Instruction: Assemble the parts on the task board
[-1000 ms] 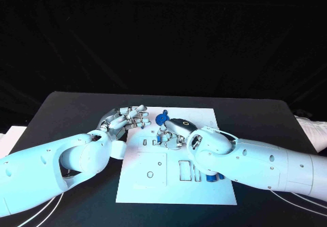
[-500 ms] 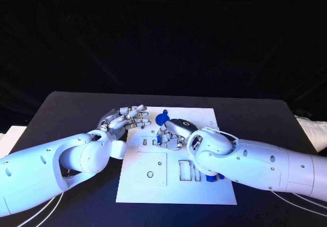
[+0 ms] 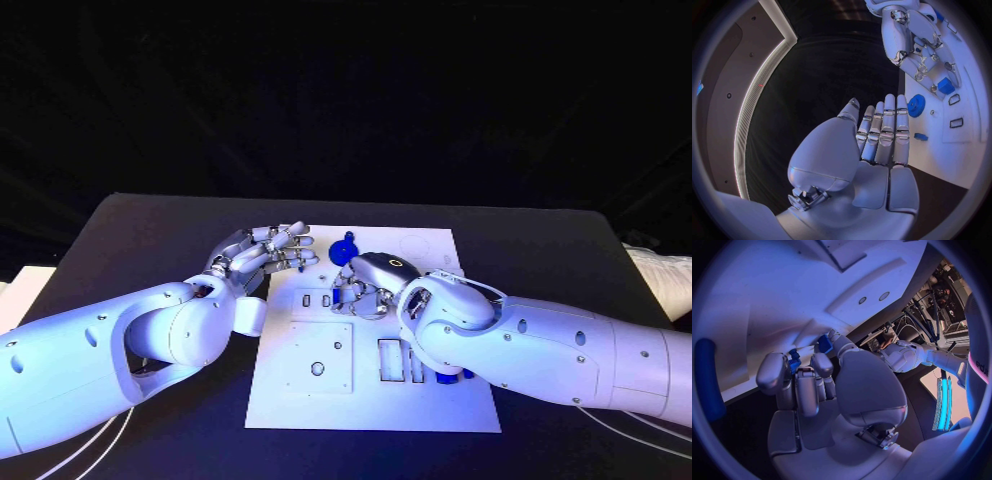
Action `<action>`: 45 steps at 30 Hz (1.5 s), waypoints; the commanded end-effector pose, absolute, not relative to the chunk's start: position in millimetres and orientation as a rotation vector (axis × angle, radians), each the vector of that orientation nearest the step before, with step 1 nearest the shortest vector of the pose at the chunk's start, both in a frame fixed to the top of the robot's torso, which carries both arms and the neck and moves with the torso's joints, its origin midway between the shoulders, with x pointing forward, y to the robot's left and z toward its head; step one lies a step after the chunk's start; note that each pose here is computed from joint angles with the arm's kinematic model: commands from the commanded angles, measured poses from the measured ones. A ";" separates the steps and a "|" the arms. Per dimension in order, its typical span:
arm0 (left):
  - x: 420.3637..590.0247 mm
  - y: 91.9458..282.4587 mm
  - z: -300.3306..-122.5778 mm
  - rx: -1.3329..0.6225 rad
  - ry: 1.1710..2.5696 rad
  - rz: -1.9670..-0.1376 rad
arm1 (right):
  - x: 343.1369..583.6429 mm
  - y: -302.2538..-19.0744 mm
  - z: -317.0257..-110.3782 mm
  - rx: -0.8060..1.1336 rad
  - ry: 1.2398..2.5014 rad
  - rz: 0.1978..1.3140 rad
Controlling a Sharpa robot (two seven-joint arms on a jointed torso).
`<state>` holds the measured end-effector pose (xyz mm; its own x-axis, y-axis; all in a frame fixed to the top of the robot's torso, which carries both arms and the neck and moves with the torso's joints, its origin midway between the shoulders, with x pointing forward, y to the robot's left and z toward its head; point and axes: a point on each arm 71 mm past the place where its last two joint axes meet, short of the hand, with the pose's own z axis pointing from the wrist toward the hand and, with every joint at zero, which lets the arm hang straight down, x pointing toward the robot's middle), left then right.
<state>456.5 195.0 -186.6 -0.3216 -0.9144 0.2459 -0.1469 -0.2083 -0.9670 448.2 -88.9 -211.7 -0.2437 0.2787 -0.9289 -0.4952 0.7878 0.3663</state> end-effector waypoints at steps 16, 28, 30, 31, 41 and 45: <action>456.8 192.9 -186.1 -1.281 1.436 -1.612 | 446.6 -88.3 -209.9 -0.148 1.627 0.757; 457.7 193.5 -186.8 -1.283 1.437 -1.609 | 445.3 -91.3 -203.3 -0.095 1.551 0.812; 457.9 193.7 -187.0 -1.283 1.437 -1.608 | 443.4 -92.4 -201.2 -0.088 1.539 0.834; 458.0 193.9 -187.1 -1.283 1.438 -1.608 | 442.0 -93.2 -200.0 -0.087 1.536 0.847; 459.5 198.9 -188.3 -1.291 1.437 -1.590 | 423.0 -113.7 -174.8 -0.081 1.512 0.952; 459.9 201.8 -191.1 -1.297 1.469 -1.536 | 420.4 -130.6 -158.1 0.001 1.488 1.013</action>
